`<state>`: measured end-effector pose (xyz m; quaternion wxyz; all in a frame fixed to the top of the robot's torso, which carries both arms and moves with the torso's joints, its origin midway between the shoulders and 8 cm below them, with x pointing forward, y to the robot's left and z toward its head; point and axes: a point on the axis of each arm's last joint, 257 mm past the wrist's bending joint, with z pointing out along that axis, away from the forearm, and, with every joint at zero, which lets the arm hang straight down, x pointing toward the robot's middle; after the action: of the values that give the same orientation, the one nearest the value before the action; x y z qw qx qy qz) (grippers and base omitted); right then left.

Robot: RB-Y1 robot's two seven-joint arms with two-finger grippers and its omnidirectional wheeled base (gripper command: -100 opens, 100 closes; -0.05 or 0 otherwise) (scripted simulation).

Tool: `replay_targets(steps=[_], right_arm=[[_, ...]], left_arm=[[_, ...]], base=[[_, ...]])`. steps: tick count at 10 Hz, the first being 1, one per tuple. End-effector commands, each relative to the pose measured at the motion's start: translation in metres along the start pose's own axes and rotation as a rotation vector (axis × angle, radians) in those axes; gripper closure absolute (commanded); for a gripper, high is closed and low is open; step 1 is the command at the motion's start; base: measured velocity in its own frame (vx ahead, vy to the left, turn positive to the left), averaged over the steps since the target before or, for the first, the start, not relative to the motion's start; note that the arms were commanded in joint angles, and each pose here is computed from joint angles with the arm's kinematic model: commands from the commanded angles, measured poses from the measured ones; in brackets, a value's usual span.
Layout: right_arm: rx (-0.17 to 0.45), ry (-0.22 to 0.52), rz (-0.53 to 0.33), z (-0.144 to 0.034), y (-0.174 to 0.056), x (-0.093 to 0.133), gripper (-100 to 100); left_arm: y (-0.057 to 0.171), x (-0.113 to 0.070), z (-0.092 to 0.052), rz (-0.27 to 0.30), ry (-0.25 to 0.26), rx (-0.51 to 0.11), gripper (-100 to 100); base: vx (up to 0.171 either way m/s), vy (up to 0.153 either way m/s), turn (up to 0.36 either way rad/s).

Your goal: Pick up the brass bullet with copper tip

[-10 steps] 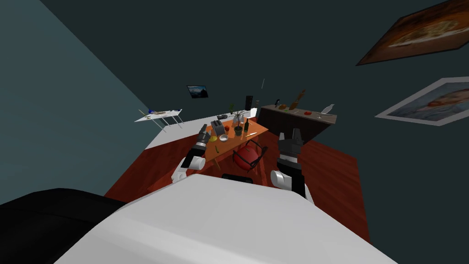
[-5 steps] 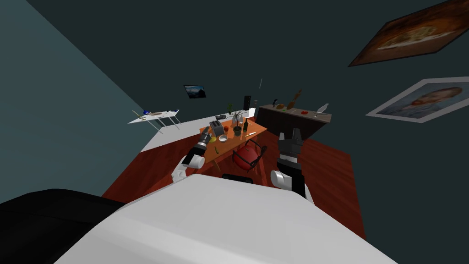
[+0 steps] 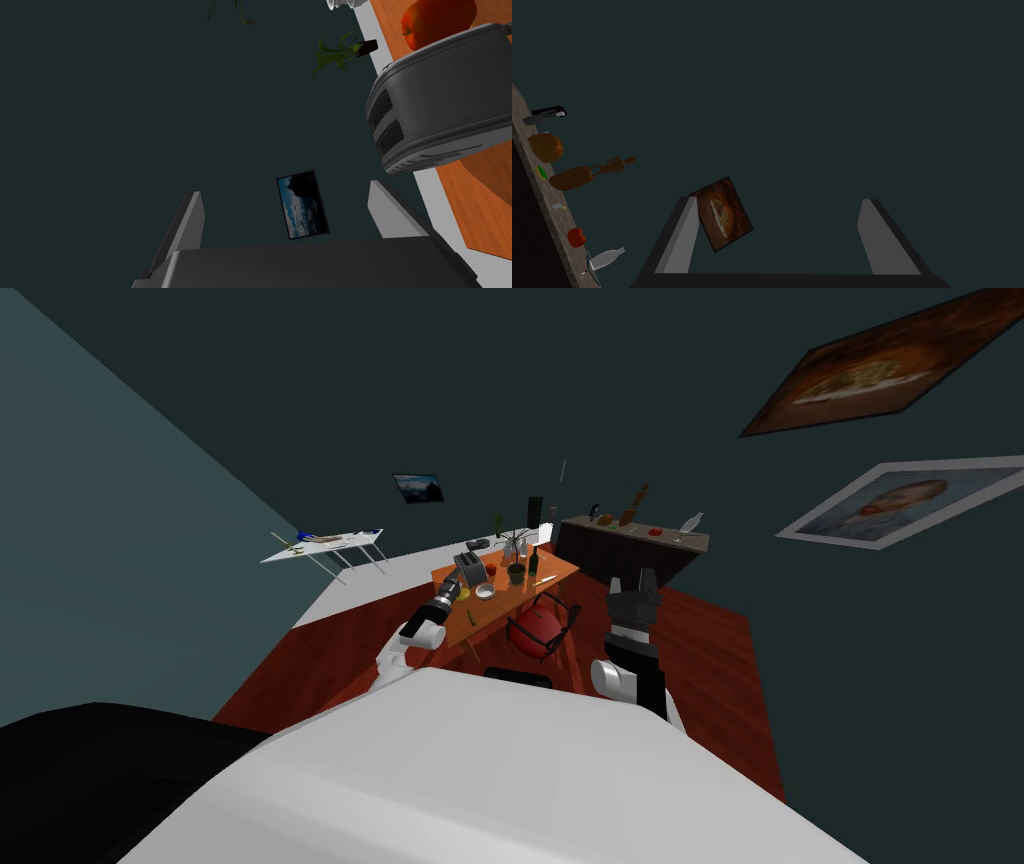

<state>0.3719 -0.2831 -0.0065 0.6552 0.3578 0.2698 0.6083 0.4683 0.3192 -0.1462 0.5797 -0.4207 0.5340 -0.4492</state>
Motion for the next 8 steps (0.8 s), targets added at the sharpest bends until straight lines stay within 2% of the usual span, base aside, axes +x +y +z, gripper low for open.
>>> replay_targets(steps=[1,4,5,8], right_arm=[[0.0,0.0,0.0,0.0,0.0,0.0,0],[0.0,0.0,0.0,0.0,0.0,0.0,0],[0.0,0.0,0.0,0.0,0.0,0.0,0],[0.0,0.0,0.0,0.0,0.0,0.0,0]], left_arm=[[0.013,0.0,0.002,0.016,0.01,-0.045,-100],[0.044,-0.005,0.01,0.068,0.037,-0.145,-100],[0.051,-0.004,0.009,0.068,0.041,-0.169,-100],[0.083,-0.011,0.014,0.117,0.07,-0.271,-100]], base=[[0.005,0.034,-0.063],[0.005,0.032,-0.087],[0.008,0.028,-0.051],[0.005,0.033,-0.097]])
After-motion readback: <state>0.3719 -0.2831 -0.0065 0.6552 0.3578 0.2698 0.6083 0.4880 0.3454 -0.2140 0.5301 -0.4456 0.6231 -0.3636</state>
